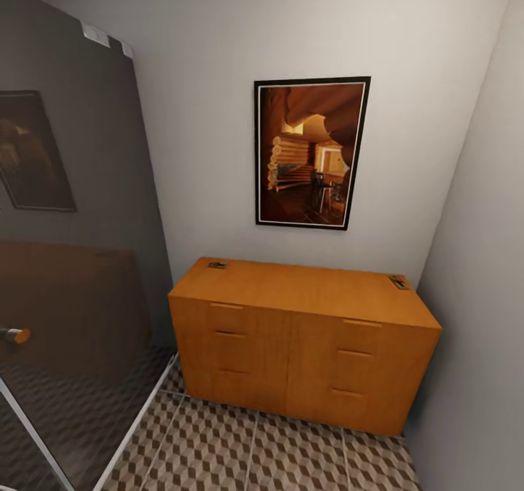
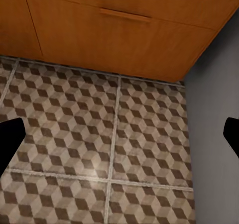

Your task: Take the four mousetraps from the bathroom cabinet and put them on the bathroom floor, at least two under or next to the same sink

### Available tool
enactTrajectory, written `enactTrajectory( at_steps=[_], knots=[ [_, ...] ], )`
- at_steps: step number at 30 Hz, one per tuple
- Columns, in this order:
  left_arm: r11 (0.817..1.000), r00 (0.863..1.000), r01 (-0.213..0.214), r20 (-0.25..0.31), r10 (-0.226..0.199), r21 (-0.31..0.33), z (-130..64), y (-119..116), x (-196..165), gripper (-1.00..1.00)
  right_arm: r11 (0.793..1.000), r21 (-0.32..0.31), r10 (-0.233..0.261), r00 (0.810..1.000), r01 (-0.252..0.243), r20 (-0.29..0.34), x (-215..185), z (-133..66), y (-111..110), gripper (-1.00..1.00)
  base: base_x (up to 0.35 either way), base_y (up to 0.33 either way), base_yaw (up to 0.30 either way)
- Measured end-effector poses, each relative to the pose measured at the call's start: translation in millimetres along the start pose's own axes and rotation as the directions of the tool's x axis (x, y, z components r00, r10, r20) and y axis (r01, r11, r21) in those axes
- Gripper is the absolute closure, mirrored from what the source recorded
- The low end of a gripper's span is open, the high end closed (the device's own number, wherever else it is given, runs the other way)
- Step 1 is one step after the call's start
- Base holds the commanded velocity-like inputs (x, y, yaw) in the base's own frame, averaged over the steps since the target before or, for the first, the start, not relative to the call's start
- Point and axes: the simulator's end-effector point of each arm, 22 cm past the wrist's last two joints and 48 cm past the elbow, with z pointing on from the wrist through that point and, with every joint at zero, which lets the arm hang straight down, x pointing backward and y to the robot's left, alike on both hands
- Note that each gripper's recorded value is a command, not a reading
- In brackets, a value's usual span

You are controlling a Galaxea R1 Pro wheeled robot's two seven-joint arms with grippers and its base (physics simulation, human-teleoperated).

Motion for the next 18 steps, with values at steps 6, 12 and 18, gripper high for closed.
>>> enactTrajectory(
  at_steps=[6, 12, 18],
  knots=[
    [1.000, 1.000, 0.000, 0.000, 0.000, 0.000, 0.0, -0.3, 0.0, -1.00, 1.000, -0.014, -0.011, 1.000, 0.011, -0.001, 0.4, 0.1, 2.5, -1.00, 0.004, -0.003, 0.003],
    [1.000, 1.000, 0.000, 0.000, 0.000, 0.001, 0.0, -0.6, 0.1, -1.00, 1.000, -0.020, -0.015, 1.000, 0.015, 0.003, -0.8, 0.3, 3.6, -1.00, 0.000, 0.000, 0.000],
    [1.000, 1.000, 0.000, 0.000, 0.000, 0.001, -0.1, -1.0, 0.2, -1.00, 1.000, -0.022, -0.017, 1.000, 0.017, 0.006, -1.6, 0.4, 4.1, -1.00, 0.000, 0.000, 0.000]
  ],
)
